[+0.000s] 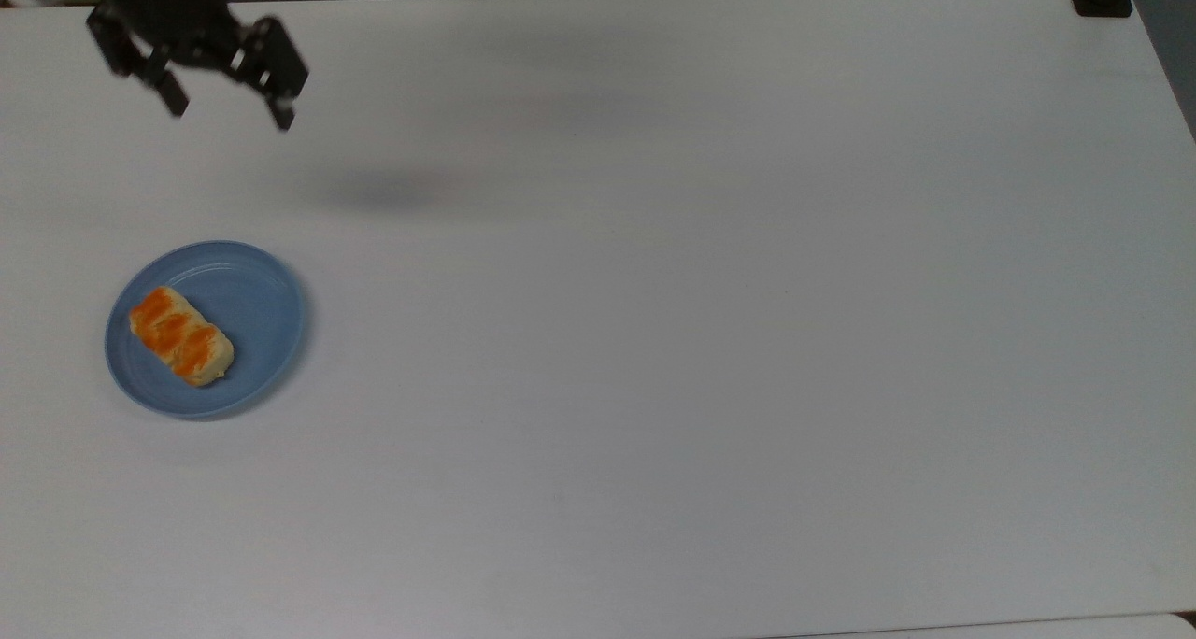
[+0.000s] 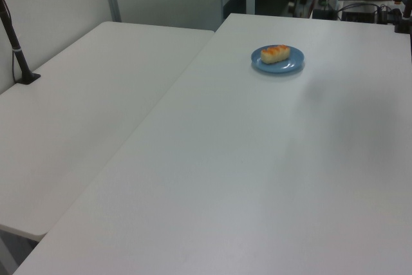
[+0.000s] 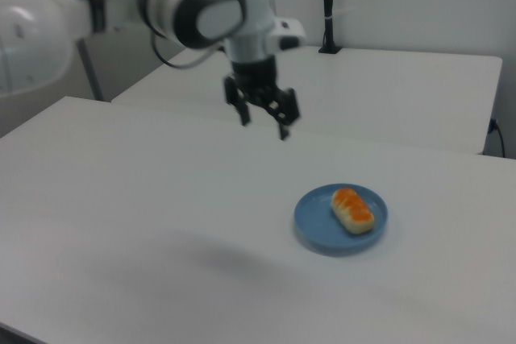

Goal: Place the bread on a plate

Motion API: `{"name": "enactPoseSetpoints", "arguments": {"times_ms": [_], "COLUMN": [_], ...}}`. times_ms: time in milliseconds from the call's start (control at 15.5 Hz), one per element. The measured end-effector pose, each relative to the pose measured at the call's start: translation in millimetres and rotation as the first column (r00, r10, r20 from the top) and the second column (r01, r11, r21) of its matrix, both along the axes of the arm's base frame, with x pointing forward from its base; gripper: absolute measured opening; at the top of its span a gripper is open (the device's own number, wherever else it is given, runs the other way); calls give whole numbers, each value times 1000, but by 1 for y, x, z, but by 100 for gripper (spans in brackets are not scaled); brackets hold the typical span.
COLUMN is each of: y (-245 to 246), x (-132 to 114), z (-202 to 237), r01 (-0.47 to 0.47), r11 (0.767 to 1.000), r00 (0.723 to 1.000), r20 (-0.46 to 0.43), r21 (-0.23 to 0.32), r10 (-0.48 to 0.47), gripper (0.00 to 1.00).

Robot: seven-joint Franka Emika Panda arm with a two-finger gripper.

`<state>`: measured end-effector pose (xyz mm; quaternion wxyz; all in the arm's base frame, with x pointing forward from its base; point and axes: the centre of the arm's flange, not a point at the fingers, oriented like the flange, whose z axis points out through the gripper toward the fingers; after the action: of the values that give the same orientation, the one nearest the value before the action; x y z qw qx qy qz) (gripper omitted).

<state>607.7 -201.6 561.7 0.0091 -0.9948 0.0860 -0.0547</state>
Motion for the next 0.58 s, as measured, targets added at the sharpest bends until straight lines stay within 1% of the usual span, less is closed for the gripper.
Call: {"name": "enactPoseSetpoints", "arguments": {"times_ms": [129,257,450,579], "y": [31,60,83,85], "x": [-14,-23,-29,-30], "z": [28,45,51,48], "r01": [8,-10,-47,-51], "r11": [1000,1000,999,999], "r00": [1000,999,997,996], "r20": [-22,-40,-62,-71], "r21": [12,14,0,-4], "r10": [-8,11,47,51], "gripper": [100,100,100,100]}}
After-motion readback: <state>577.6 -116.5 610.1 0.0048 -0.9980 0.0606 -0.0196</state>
